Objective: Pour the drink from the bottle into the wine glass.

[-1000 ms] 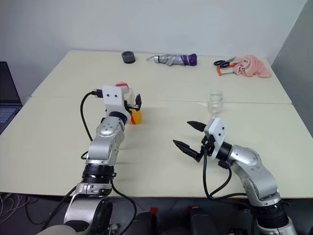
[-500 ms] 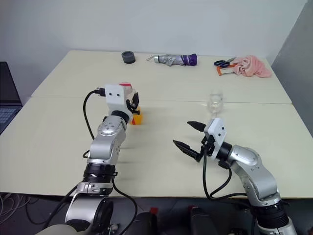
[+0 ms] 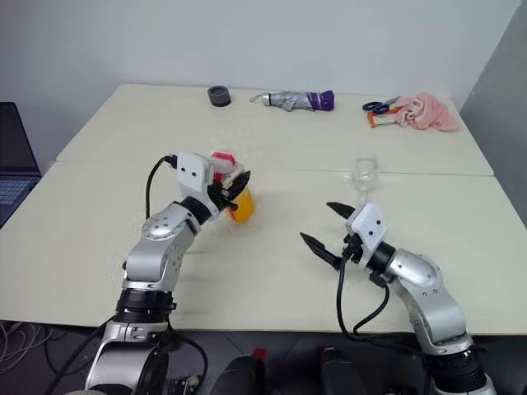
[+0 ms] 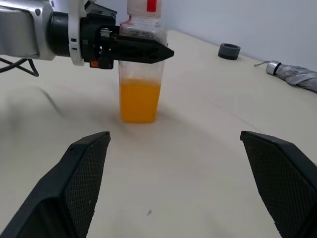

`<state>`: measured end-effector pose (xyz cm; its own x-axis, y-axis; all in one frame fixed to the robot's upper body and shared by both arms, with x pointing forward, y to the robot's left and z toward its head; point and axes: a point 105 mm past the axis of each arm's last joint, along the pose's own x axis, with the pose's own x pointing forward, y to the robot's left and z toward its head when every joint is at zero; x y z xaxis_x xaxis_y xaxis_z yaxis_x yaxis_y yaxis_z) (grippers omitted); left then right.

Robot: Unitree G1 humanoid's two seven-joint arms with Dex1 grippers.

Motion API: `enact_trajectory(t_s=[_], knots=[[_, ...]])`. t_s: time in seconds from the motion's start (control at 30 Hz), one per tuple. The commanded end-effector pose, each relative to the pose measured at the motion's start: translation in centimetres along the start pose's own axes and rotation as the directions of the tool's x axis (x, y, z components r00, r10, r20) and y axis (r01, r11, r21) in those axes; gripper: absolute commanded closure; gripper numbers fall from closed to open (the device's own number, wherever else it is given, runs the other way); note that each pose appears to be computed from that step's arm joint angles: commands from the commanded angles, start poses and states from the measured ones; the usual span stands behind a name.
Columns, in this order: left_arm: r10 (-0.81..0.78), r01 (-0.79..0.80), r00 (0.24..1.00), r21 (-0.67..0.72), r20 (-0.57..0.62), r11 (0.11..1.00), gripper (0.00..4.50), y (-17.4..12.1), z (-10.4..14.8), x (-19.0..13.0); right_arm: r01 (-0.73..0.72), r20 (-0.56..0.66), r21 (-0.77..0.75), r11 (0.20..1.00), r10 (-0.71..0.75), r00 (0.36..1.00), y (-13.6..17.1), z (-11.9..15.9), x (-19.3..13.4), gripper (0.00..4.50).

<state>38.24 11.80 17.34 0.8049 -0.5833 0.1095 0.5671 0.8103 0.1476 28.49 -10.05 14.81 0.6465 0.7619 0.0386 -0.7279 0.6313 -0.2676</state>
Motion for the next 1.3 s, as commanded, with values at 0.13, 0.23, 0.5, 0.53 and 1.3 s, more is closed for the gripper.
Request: enact_trajectory(t_s=[0.13, 0.23, 0.5, 0.53, 1.3], knots=[[-0.386, 0.388, 0.916, 0.001, 0.106, 0.922, 2.69, -4.9, 2.2, 0.4, 0.013, 0.038, -0.061, 0.998, -0.01, 0.999, -0.3, 1.8, -1.3, 0.0], [-0.515, 0.519, 0.852, -0.022, 0.092, 0.854, 2.69, -6.4, 1.7, 0.2, -0.011, 0.04, -0.04, 0.999, 0.013, 0.999, -0.3, 2.7, -1.6, 0.0], [-0.712, 0.714, 0.7, -0.015, 0.053, 0.7, 2.69, -8.3, 1.4, 0.5, -0.071, 0.066, 0.008, 0.997, 0.071, 0.995, 0.7, 5.9, -0.6, 0.0], [-0.725, 0.726, 0.687, -0.007, 0.046, 0.687, 2.69, -8.5, 1.3, 0.5, -0.071, 0.071, 0.014, 0.997, 0.07, 0.995, 0.7, 6.3, -0.4, 0.0], [-0.8, 0.795, 0.599, 0.098, 0.028, 0.599, 2.69, -9.6, 1.6, 1.7, -0.064, 0.091, 0.023, 0.998, 0.062, 0.994, 1.1, 7.9, 5.2, 0.93]])
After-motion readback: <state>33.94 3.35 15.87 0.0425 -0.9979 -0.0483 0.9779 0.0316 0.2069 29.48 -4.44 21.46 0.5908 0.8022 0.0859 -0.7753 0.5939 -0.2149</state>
